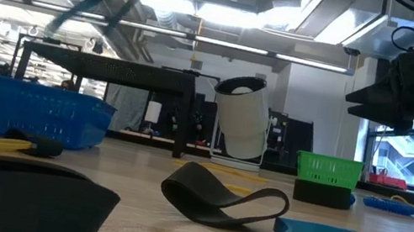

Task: Pick & Place Office Desk Supplies
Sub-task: Put the blue rubber band into the blue bin

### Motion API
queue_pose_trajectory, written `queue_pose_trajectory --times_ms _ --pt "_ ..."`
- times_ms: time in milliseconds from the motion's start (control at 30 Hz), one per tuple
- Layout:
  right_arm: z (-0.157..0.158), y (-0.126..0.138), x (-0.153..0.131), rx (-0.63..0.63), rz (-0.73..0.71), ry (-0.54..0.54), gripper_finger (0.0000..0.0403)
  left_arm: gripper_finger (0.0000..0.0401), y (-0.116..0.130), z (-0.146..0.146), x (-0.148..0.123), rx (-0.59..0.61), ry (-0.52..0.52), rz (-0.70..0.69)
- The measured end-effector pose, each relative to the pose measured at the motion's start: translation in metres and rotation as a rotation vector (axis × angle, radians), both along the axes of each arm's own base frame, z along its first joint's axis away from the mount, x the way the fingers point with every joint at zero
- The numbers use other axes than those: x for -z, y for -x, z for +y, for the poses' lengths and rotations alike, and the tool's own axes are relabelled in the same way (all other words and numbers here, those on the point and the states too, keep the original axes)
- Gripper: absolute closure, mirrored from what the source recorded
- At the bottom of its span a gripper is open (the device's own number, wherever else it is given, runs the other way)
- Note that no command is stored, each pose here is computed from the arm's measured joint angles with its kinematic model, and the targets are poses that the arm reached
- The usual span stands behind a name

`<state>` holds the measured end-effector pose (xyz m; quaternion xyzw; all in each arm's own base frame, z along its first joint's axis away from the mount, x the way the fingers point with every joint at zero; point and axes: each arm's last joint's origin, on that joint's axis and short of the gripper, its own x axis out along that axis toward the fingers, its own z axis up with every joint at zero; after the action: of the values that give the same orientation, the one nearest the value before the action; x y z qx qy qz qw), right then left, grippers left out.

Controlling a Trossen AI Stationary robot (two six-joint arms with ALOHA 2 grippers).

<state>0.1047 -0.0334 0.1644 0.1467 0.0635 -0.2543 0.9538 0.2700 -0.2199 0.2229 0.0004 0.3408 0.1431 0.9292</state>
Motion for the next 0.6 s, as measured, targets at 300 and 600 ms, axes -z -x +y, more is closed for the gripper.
queue_pose_trajectory --times_ms 300,600 --pt "0.0 0.0 0.0 0.0 0.0 0.0 0.0166 0.0398 -0.045 0.017 -0.042 -0.075 -0.12 -0.297" --pt "0.0 0.0 0.0 0.0 0.0 0.0 0.0166 0.0398 -0.073 0.07 -0.063 -0.177 -0.061 -0.361"
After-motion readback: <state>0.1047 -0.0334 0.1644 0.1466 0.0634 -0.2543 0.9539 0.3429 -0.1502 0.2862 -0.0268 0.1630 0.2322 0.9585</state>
